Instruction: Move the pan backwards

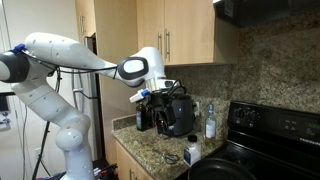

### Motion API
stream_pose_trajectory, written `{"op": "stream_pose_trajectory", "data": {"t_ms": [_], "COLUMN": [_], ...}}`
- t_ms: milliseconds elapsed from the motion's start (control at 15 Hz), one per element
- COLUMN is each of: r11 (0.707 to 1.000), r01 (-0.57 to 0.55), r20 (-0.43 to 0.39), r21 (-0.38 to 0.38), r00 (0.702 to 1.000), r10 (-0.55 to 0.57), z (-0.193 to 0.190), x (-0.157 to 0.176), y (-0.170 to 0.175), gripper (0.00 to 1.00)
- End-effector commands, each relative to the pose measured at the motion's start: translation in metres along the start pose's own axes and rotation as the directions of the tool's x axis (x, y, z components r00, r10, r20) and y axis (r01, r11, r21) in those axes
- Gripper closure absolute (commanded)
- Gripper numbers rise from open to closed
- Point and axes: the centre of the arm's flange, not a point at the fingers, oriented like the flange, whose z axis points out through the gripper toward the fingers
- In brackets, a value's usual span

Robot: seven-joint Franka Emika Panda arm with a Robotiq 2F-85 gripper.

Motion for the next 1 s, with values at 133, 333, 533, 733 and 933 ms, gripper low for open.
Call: {"op": "stream_pose_trajectory", "data": {"t_ms": [133, 333, 533, 733, 933], "r11": [0.988, 0.987, 0.995, 0.995, 0.991], "r01": [0.152, 0.158, 0.102, 0.095, 0.130], "r20": [0.161, 0.280, 0.266, 0.312, 0.346], "r21": [-0.014, -0.023, -0.019, -0.034, -0.035], "r00": [0.976, 0.949, 0.959, 0.947, 0.932], "r10": [-0.148, -0.145, -0.093, -0.080, -0.110], "z": [0.066, 0.118, 0.118, 0.136, 0.173], "x": [0.018, 0.016, -0.002, 0.008, 0.026], "y": [0.062, 0.091, 0.076, 0.080, 0.075], "gripper": [0.00, 0.00, 0.00, 0.00, 0.00]}}
